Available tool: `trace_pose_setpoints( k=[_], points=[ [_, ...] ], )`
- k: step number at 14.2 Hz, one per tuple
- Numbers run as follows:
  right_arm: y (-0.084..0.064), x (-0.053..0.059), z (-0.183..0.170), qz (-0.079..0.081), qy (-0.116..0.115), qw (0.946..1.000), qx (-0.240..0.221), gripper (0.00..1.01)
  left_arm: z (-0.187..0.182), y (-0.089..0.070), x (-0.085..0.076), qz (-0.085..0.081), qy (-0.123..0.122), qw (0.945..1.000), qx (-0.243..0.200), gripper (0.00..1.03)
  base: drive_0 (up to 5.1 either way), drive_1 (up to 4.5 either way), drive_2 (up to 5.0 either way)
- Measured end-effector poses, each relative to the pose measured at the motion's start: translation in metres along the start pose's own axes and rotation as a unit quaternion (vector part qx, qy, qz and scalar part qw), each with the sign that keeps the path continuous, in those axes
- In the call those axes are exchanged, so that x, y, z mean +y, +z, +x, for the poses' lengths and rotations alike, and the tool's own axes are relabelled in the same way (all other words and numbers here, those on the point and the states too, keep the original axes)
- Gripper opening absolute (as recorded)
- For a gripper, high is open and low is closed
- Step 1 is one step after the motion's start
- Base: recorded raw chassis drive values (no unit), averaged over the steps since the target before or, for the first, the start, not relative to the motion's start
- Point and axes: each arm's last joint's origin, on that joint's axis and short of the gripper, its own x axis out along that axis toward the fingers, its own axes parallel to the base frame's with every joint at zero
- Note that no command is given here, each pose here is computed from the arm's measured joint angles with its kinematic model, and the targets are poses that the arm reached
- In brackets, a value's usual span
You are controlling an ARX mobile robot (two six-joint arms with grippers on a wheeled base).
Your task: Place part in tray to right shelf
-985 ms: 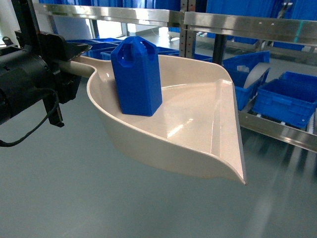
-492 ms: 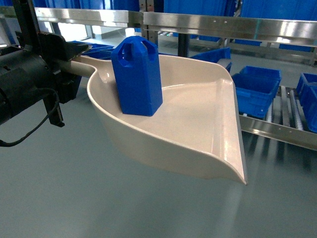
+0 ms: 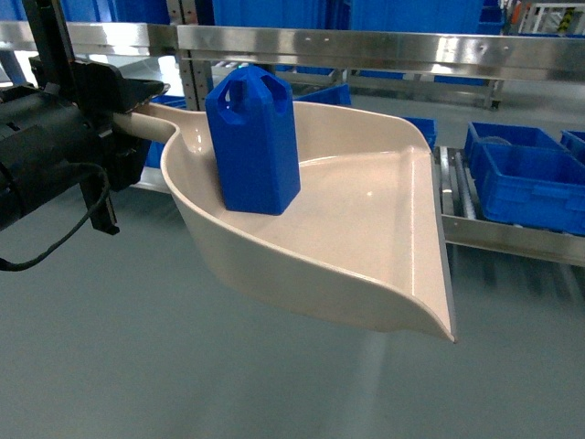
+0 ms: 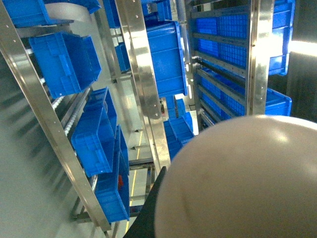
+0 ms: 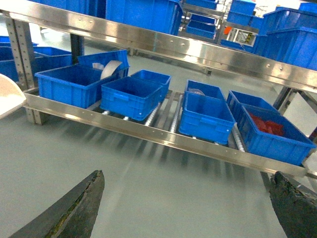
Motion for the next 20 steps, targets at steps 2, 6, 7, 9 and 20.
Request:
trace_pose_setpoints(
  k=[2, 6, 7, 9, 20],
  points=[
    [0.0000, 0.0000, 0.0000, 0.000, 0.000, 1.0000, 0.000, 0.98, 0.0000, 0.0002, 0.0000, 0.000, 0.000, 1.0000, -0.001, 0.12, -1.6, -1.58, -1.6],
    [0.0000, 0.0000, 0.0000, 0.000, 0.000, 1.0000, 0.000, 0.98, 0.0000, 0.0001, 0.0000, 0.000, 0.000, 1.0000, 0.000, 0.12, -1.6, -1.58, -1.6],
    [0.0000, 0.0000, 0.0000, 0.000, 0.000, 1.0000, 0.000, 0.98, 0.0000, 0.0001, 0.0000, 0.000, 0.000, 1.0000, 0.000, 0.12, -1.8, -1.81, -1.8],
    [0.0000, 0.0000, 0.0000, 0.000, 0.000, 1.0000, 0.000, 0.98, -0.0001, 0.0006, 0.0001, 0.000, 0.000, 1.0000, -0.001, 0.12, -1.6, -1.61, -1.6],
    [-0.0002, -0.0002, 0.0001, 0.000, -0.002, 1.0000, 0.001, 0.98, -0.0001, 0.0007, 0.0001, 0.000, 0.000, 1.0000, -0.002, 0.12, -0.6, -0.64, -0.6]
  ],
)
